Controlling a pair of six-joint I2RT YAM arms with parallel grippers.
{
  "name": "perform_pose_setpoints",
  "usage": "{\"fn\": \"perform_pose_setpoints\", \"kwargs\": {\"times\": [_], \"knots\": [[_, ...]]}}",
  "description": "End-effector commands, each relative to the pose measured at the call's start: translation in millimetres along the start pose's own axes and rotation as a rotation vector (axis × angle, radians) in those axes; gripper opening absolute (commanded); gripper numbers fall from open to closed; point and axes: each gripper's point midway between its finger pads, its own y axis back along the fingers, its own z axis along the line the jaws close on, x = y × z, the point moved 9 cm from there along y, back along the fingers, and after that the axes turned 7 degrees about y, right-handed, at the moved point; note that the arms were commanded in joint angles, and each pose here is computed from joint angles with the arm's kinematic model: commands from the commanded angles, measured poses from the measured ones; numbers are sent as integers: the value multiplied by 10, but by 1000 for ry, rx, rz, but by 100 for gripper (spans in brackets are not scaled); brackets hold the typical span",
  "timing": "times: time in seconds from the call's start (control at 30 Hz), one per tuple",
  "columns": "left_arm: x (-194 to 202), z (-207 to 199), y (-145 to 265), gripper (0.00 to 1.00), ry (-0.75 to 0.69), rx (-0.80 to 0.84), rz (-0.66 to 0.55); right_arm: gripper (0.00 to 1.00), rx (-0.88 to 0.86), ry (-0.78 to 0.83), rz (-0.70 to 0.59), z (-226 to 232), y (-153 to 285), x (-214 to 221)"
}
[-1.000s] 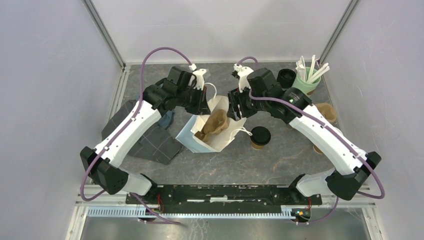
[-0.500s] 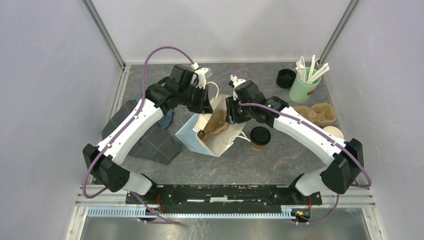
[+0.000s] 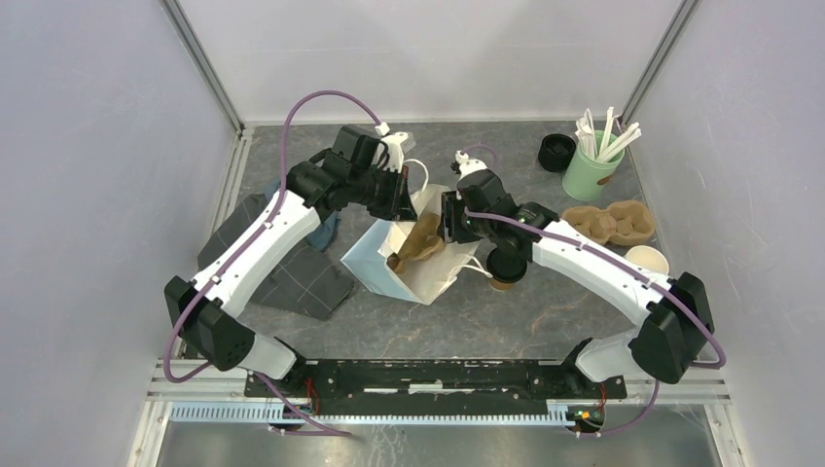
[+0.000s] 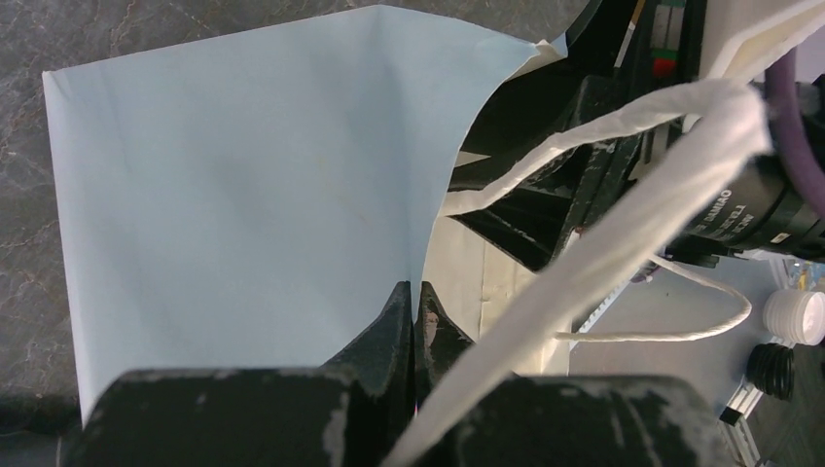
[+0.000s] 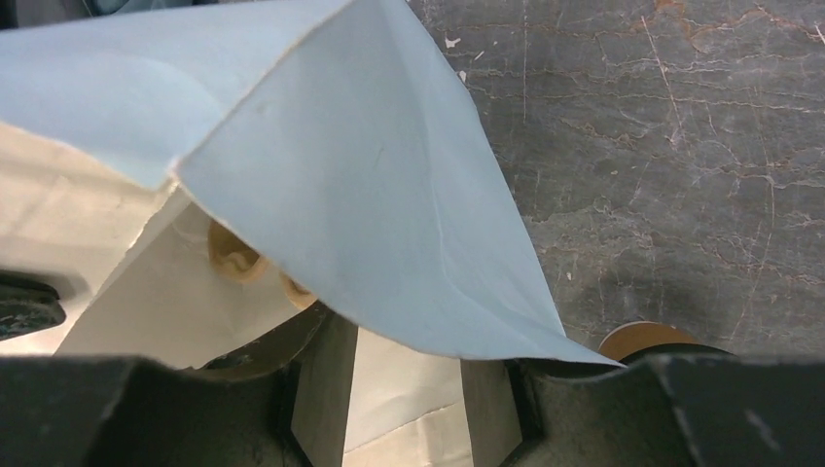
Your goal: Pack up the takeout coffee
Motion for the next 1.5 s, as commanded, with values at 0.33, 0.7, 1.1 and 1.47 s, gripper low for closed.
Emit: {"fn": "perform_pose_setpoints", "kwargs": {"times": [0.33,0.7,1.1,1.47], "knots": [[-87,-112,58,2,31,67,-40,42,64,-20,-87,100,-196,-19],[-66,-122,96,2,30,69,-47,16,91,13,-105,114,-210,-38],[-71,-107,162,2,-33,51,-71,0,-245,495,-257,233,-2,-90],[-66,-160,278,2,-111,100,-115,0,-307,1042,-354,123,3,-122]]}}
